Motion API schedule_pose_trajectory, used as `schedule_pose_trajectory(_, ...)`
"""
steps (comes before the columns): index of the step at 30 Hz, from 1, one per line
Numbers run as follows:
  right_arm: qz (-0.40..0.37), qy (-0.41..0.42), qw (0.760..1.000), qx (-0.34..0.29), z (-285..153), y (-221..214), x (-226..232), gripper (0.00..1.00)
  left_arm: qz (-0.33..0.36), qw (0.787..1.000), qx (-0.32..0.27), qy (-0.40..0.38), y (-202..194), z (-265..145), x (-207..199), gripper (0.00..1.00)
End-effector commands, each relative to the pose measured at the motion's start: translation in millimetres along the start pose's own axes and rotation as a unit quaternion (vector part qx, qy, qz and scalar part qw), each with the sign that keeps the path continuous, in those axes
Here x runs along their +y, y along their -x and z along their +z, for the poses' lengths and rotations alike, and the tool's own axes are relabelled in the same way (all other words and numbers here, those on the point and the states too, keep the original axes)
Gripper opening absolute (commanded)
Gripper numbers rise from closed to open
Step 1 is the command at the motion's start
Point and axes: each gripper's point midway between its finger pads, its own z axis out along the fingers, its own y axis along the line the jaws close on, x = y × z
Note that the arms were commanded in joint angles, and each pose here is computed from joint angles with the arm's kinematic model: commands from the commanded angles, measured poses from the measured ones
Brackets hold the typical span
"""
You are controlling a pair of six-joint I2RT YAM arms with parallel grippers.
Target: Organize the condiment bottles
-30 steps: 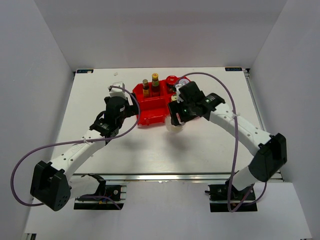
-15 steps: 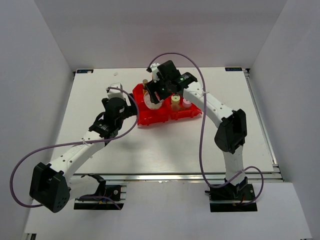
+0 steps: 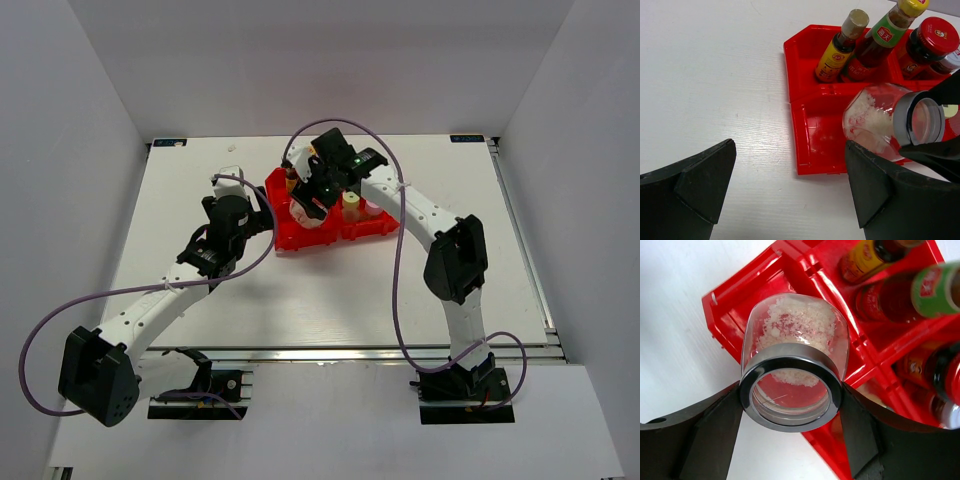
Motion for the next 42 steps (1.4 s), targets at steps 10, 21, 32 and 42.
schedule_pose_trajectory(10,-0.199,0.025,0.980,0.005,32,-3,-14,0.00,0.001,1.000,-0.013,0.001,8,-2,0,0.98)
schedule_pose_trajectory(21,-0.196,0.015,0.980,0.013,59,-10,-21,0.37,0.003,1.000,-0.009,0.005,5,0,2,0.98)
schedule_pose_trajectory(32,-0.174,0.004,0.984,-0.018,56,6,-23,0.89,0.001,1.000,-0.011,0.009,5,0,3,0.98)
schedule_pose_trajectory(42,-0.164,-0.039,0.981,-0.094,16,54,-31,0.89,-0.006,1.000,-0.017,0.008,11,-4,3,0.98)
